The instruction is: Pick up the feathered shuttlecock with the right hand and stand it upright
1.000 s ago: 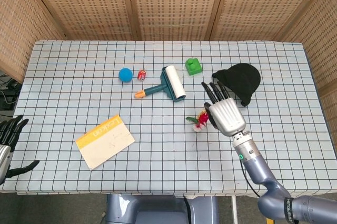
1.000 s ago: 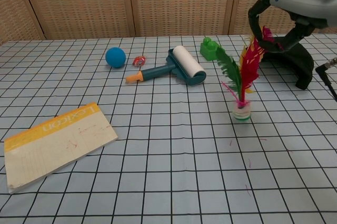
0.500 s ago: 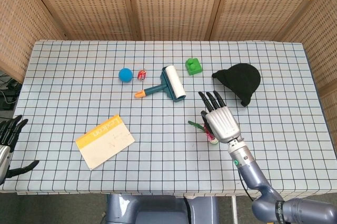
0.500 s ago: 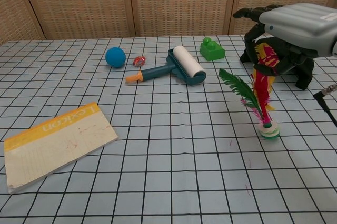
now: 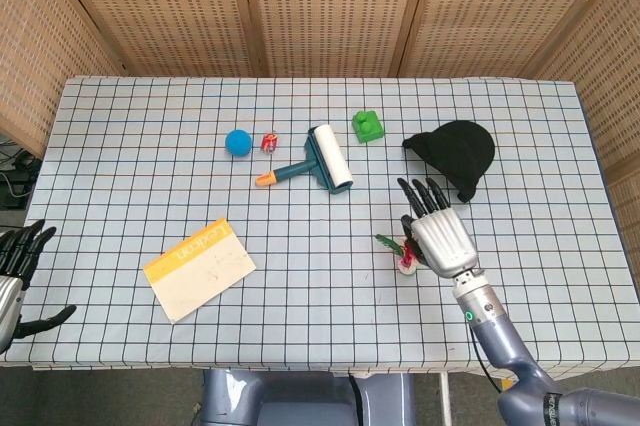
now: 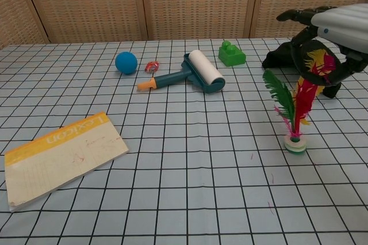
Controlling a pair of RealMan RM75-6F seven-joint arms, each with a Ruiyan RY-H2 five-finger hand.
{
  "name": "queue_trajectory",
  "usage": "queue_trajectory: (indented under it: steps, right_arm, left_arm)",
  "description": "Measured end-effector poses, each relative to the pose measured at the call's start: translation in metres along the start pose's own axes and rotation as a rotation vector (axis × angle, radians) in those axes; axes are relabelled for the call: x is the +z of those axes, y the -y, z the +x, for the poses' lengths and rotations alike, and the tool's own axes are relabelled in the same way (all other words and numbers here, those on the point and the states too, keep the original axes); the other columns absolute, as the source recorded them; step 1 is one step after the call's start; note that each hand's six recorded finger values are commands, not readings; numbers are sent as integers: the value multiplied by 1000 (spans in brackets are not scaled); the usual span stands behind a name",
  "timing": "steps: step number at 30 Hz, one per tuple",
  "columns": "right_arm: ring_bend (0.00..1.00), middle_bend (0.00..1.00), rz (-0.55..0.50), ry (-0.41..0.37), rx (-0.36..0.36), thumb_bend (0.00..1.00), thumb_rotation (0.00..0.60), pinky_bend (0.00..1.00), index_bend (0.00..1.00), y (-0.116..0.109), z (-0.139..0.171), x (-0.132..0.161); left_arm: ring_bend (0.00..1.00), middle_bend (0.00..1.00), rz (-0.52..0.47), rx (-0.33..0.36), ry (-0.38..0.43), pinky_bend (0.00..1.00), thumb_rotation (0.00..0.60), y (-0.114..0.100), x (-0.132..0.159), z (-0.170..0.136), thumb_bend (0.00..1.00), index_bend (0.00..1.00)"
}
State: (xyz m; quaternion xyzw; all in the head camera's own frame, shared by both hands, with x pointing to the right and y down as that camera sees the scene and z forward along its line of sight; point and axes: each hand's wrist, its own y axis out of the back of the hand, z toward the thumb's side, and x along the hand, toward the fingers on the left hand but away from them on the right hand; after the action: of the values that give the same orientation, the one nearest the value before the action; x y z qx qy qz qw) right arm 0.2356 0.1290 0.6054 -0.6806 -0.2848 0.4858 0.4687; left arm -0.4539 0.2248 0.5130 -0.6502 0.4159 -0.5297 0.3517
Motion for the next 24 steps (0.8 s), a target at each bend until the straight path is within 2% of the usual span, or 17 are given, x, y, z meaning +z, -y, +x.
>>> queue_trajectory:
  steps: [3,5,10,17,21,24]
  right_arm:
    - [0,0,-16,-7,7,58,600,0,39,-3,9,-3]
    - [0,0,-14,-13,5,2,600,0,7,-7,14,-5]
    - [0,0,-10,-12,-31,0,600,0,0,-21,28,-15]
    - [0,0,-5,13,-132,0,600,0,0,-42,61,-41]
    - [0,0,3,63,-167,0,600,0,0,-40,86,-68]
    - [0,0,47,99,-160,0,600,0,0,-29,106,-89]
  left_arm:
    - [0,0,0,1,0,0,600,-1,0,-1,0,0]
    - [0,0,-1,2,0,0,600,-1,0,-1,0,0]
    - [0,0,-4,3,4,0,600,-2,1,-3,0,0]
    - [0,0,-13,8,9,0,600,-3,1,-6,0,0]
    - [0,0,-8,12,13,0,600,-3,2,-9,0,0]
    - [0,0,-2,19,21,0,600,-3,4,-10,0,0]
